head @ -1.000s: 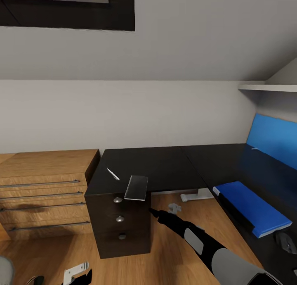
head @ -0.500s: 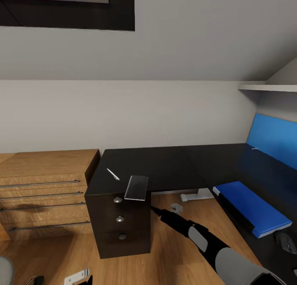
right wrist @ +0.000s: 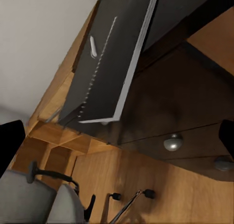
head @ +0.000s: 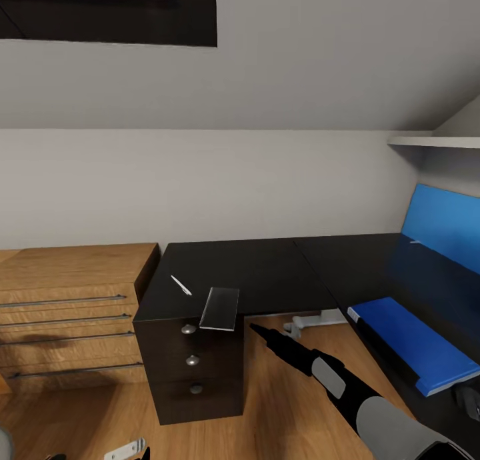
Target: In the bedroom, organize the workspace by keeping the computer under the desk, ensuring the monitor is on the desk, placing the keyboard on the desk next to the monitor, placing the mouse on the desk next to the keyboard, moving the folder from the swivel chair onto the desk next to the mouse, stacking the notebook on top of the folder with the pen on top of the notebook, and positioning the swivel chair next to the desk.
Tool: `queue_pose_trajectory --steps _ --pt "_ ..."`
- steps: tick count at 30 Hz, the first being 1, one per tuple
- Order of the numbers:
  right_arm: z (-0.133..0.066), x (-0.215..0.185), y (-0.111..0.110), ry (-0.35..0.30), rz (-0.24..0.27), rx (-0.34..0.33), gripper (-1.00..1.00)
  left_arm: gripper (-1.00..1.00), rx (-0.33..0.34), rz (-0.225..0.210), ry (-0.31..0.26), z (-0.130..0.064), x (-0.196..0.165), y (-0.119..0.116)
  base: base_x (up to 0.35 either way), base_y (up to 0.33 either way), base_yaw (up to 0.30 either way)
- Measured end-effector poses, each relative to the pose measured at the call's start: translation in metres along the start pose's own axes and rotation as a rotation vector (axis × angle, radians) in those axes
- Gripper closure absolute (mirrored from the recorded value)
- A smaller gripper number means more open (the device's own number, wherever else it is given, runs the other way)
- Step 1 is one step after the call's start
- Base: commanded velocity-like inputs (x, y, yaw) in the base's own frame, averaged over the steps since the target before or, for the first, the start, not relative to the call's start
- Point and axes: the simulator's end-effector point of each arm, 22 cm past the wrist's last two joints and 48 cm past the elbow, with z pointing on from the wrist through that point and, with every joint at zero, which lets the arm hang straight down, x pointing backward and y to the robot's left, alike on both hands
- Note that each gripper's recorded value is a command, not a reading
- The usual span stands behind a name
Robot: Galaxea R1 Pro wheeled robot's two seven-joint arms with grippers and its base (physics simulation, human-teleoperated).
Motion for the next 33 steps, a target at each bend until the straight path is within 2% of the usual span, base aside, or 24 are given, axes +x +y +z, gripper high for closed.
queue_pose_trajectory --steps 7,13,16,28,33 --pt "-0.0048 0.003 0.0063 0.065 0.066 -0.022 -1.0 -1.0 0.001 -0.001 0.001 -0.0001 0.0006 -0.0008 0.003 0.0 0.0" --pt "-0.0073 -0.0039 0.0086 0.046 0.127 -0.037 -1.0 -1.0 0.004 -0.001 0.001 -0.0002 0.0009 -0.0011 0.042 0.005 0.0" --pt "-0.0088 -0.0055 0.0081 0.044 0.142 -0.039 -1.0 -1.0 0.006 -0.001 0.001 -0.0003 0.0008 -0.0015 0.201 0.06 0.0" --pt "-0.0099 -0.0054 0.0059 0.046 0.156 -0.036 -1.0 -1.0 0.005 -0.002 0.001 -0.0002 0.0011 -0.0009 0.074 0.021 0.0" --pt "-0.0095 -0.0044 0.0054 0.047 0.156 -0.034 -1.0 -1.0 0.004 -0.002 0.001 -0.0001 0.0009 -0.0008 0.004 0.162 0.0"
